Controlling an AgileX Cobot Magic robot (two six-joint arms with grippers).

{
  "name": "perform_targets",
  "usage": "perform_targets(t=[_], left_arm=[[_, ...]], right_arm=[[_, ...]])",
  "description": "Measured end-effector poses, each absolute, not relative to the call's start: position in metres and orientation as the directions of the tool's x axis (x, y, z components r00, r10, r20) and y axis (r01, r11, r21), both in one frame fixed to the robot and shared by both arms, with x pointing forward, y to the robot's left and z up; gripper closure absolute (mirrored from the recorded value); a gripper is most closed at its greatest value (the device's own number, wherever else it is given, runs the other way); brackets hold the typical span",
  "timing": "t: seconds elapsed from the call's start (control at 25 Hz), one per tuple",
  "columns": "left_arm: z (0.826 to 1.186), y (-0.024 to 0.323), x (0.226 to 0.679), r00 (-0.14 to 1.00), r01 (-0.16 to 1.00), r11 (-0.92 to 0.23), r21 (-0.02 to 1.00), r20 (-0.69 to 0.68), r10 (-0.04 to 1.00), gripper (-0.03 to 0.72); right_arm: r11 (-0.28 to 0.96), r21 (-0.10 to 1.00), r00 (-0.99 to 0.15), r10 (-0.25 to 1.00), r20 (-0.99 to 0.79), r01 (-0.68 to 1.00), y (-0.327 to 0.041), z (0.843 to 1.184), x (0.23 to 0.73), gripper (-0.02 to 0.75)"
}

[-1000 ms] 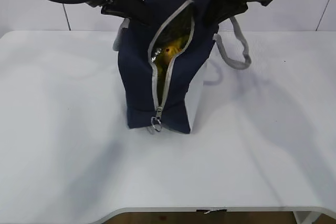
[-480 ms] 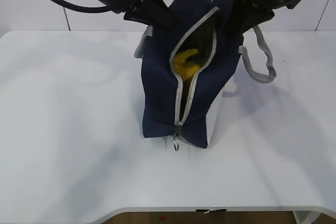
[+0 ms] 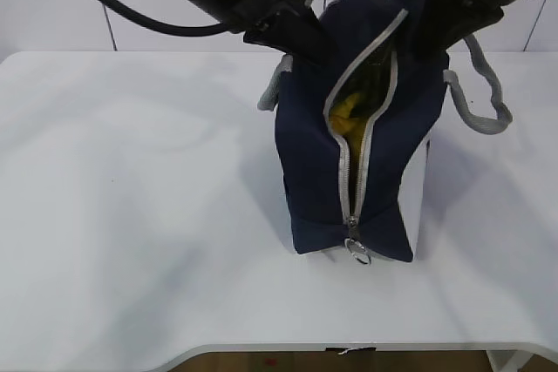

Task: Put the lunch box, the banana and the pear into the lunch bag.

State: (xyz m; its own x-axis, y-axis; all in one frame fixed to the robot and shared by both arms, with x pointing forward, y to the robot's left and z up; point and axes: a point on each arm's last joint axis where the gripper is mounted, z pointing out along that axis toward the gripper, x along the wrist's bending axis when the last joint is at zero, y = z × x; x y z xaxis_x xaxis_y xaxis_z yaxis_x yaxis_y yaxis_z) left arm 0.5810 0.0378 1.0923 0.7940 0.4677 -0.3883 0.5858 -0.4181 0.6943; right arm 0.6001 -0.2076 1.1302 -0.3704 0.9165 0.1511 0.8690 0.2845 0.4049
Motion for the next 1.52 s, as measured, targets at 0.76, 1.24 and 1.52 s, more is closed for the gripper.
perform_targets(t=[0.76,1.24,1.52], left_arm=[[1.082,0.031,0.585,0.795,0.579,-0.425,0.696,-0.365,0.485,0.690],[1.076,0.029,0.588,0.791,0.584,-0.426,0.691,-0.365,0.491,0.488],[1.077,0.031,0.589,0.790,0.583,-0.422,0.694,-0.363,0.495,0.270]], right_arm=[[0.297,0.349,-0.366,0.918,0.150,0.889,-0.209,1.112,0.597,0.730],[0.316,0.340,-0.382,0.913,0.145,0.886,-0.208,1.105,0.601,0.514],[0.316,0.371,-0.392,0.908,0.150,0.873,-0.207,1.113,0.603,0.409]])
